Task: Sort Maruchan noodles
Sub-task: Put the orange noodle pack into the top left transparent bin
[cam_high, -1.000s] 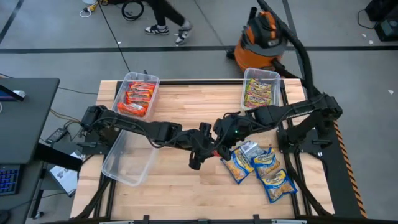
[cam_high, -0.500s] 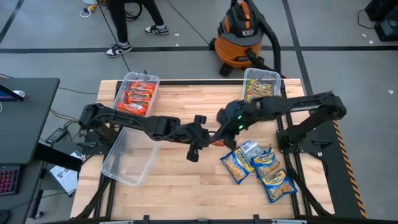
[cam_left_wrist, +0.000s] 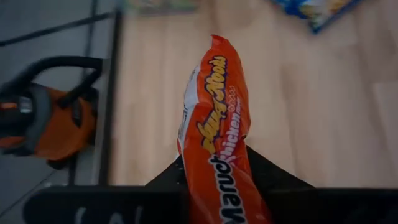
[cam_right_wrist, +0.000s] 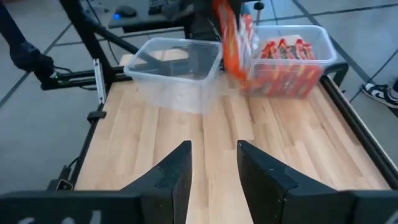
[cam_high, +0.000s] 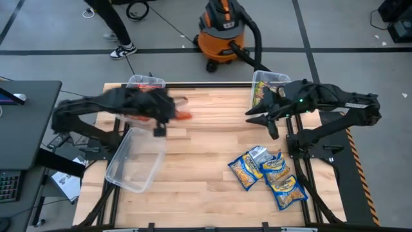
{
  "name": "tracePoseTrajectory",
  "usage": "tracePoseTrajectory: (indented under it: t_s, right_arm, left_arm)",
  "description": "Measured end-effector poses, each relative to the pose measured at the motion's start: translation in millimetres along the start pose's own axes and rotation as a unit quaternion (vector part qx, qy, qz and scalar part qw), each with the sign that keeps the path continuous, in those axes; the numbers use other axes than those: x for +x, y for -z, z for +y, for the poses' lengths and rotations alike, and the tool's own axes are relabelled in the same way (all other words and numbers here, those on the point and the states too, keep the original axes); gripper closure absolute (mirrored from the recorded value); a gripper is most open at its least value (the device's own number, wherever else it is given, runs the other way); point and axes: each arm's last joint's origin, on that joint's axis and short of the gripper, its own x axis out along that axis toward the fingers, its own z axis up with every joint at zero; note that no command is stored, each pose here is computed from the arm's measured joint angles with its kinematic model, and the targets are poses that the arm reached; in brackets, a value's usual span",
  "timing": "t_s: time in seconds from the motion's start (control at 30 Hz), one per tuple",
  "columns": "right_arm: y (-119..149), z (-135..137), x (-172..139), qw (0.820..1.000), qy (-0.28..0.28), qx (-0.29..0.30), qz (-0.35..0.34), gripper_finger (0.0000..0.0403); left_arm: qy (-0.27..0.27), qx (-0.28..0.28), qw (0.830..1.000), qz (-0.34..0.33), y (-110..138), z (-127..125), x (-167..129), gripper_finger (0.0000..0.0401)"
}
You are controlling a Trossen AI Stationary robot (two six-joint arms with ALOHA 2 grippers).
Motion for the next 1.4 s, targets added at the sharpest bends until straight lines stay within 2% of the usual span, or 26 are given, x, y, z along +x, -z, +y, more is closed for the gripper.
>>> tracePoseTrajectory:
  t_s: [0.2, 0.4, 0.63, 0.83, 1.03, 1.2, 1.4]
  right_arm:
    - [1, -1, 2, 1.0, 0.023, 0.01, 0.007, 0.0271]
    - [-1, -1, 29, 0.999, 0.038, 0.011, 0.018, 0.0272]
    - [-12, 0, 68, 0.998, 0.052, 0.039, -0.019, 0.0272]
    - [-17, 0, 98, 0.996, 0.064, 0.047, -0.046, 0.0272]
    - [-15, -3, 122, 0.995, 0.069, 0.067, -0.04, 0.0272]
    - [-14, -3, 124, 0.995, 0.068, 0.07, -0.038, 0.0272]
    - [-15, -3, 114, 0.995, 0.057, 0.069, -0.039, 0.0272]
  left_arm:
    - [-0.06, -0.043, 0.997, -0.012, 38, 42, -47, 0.034]
    - [-0.038, -0.046, 0.996, 0.073, 80, 68, -60, 0.0341]
    - [0.032, -0.053, 0.994, 0.092, 128, 86, -36, 0.0341]
    - [0.053, -0.048, 0.988, 0.134, 167, 91, -8, 0.0341]
    - [0.114, -0.059, 0.989, 0.078, 181, 85, 11, 0.0342]
    - [0.167, -0.085, 0.982, 0.03, 191, 77, 25, 0.0342]
    - [0.137, -0.134, 0.981, -0.009, 205, 84, 38, 0.0343]
